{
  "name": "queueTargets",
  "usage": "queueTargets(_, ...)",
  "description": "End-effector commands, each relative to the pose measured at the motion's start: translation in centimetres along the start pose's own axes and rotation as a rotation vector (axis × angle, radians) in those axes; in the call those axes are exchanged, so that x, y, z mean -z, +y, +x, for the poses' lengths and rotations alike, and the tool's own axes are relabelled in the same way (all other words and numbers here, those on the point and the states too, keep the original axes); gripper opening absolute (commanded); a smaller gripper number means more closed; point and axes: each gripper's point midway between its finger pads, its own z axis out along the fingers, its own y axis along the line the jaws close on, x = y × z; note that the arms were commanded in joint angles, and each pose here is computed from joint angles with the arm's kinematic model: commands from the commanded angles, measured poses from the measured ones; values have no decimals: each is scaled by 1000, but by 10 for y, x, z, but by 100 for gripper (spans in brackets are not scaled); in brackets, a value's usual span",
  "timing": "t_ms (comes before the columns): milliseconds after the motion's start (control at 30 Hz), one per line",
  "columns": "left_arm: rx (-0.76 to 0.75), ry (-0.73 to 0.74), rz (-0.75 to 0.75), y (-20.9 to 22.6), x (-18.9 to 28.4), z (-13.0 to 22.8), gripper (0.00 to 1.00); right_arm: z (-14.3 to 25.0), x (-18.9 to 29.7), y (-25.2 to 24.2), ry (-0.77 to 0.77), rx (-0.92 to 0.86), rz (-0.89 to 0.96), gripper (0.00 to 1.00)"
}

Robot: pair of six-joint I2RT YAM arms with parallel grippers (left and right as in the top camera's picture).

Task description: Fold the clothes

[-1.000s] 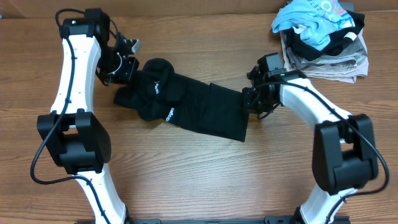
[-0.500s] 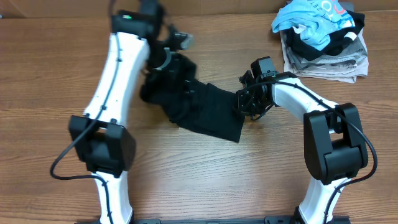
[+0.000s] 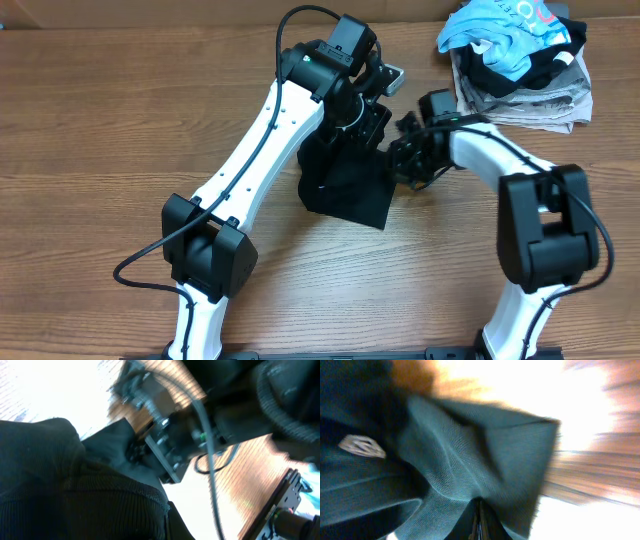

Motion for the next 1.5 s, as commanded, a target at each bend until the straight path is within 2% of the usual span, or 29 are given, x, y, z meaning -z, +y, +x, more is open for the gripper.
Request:
queueTargets(0, 8, -38, -2, -5, 5, -10, 4, -40, 87, 29, -231, 7, -81, 4)
queueTargets(33, 7, -37, 0, -5, 3, -10, 4, -45, 110, 31, -284, 5, -89, 4)
queueTargets(67, 5, -34, 2, -6, 2, -10, 8, -48, 131, 30, -334, 0, -94, 4)
queueTargets(100, 7, -28, 3, -6, -1, -9, 24, -50, 152, 29, -382, -5, -96, 4)
queueTargets(167, 6, -16, 7, -7, -7, -7, 63, -48, 192, 23, -468, -22, -93, 6)
queueTargets(267, -7, -4, 43, -16, -17, -7, 99, -38, 228, 13, -536, -38, -76, 11)
queueTargets(333, -24, -5, 64, -23, -24, -9, 100, -30, 240, 9, -550, -35, -62, 13)
queueTargets(433, -39, -51, 17, -17, -23, -21, 100, -20, 237, 8, -517, -21, -49, 17)
queueTargets(533, 16, -141, -3, -4, 11, -42, 100, -12, 222, 15, -459, 6, -44, 24)
queueTargets(600, 71, -225, -27, 17, 49, -59, 100, -9, 209, 25, -419, 48, -47, 34)
queueTargets(667, 109, -295, -59, 41, 86, -68, 100, -7, 194, 36, -381, 93, -50, 48)
queueTargets(800, 214, -379, -133, 97, 147, -65, 100, -6, 156, 50, -316, 163, 14, 73)
queueTargets(933, 320, -378, -188, 147, 174, -41, 100, -7, 111, 47, -240, 194, 104, 83)
queueTargets(1033, 351, -357, -211, 169, 181, -26, 100, -4, 76, 37, -159, 185, 145, 84)
queueTargets(1067, 358, -353, -216, 174, 183, -23, 100, -2, 66, 34, -133, 182, 153, 79)
queueTargets(1100, 364, -351, -221, 177, 185, -20, 100, -1, 53, 29, -104, 177, 160, 67)
queueTargets(1133, 364, -349, -224, 181, 185, -18, 100, 0, 44, 26, -86, 174, 165, 62)
queueTargets(1333, 360, -337, -287, 191, 187, -14, 100, -1, 16, 16, -47, 178, 187, 60)
queueTargets(1467, 360, -332, -299, 193, 185, -14, 100, -1, 11, 23, -50, 203, 182, 51)
